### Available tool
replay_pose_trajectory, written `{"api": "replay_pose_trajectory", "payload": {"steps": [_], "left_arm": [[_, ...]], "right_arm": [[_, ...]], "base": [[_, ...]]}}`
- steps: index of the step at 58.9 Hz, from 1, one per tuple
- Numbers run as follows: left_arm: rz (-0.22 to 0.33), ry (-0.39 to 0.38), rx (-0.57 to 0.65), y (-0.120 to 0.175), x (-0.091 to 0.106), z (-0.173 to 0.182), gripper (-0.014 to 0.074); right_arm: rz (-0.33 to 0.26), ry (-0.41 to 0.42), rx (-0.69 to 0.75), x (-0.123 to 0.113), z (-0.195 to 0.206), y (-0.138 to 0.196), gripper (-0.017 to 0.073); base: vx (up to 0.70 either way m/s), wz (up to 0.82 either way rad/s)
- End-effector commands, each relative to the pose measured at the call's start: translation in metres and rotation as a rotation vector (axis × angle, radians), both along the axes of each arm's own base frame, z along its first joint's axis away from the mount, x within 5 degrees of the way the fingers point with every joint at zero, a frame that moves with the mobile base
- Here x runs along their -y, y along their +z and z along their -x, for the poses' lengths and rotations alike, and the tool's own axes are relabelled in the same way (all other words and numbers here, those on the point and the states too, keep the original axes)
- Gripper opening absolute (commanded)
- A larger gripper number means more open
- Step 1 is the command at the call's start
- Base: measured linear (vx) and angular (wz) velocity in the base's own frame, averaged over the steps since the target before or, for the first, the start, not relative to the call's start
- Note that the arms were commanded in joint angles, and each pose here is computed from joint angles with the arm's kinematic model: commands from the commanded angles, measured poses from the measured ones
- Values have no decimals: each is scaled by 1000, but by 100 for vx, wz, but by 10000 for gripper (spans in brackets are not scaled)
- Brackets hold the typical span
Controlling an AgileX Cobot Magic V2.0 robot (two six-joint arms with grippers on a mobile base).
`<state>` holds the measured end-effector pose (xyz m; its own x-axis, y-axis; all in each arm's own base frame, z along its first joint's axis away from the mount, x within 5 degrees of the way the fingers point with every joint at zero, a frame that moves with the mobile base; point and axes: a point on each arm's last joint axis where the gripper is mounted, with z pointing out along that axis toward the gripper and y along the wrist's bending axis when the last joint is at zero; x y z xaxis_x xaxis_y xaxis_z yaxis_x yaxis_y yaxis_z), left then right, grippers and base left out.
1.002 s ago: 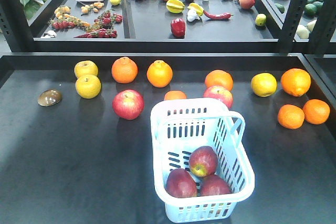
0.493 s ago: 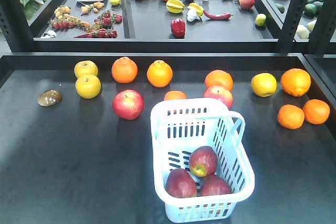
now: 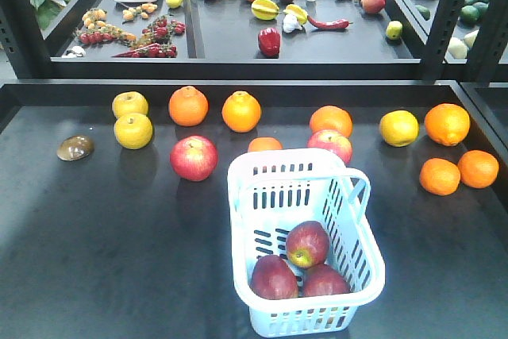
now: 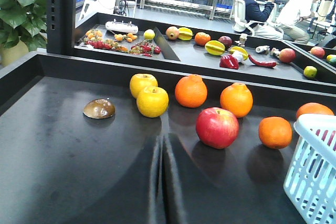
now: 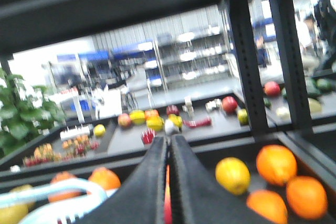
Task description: Pick three apples into basket with both arms
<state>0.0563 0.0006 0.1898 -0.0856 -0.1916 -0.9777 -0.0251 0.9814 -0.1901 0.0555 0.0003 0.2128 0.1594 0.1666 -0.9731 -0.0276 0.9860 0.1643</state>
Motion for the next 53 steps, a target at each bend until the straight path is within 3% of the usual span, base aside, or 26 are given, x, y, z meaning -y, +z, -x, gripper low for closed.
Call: {"api": "replay_pose_trajectory", "payload": {"steps": [1,53], "left_arm": [[5,2,118,16,0,2,-6],[5,2,118,16,0,2,-6]], "right_arm": [[4,-4,12,0,0,-3,-5],[-10,-3,22,0,1,-2,-5]], "base": [[0,0],[0,0]]}}
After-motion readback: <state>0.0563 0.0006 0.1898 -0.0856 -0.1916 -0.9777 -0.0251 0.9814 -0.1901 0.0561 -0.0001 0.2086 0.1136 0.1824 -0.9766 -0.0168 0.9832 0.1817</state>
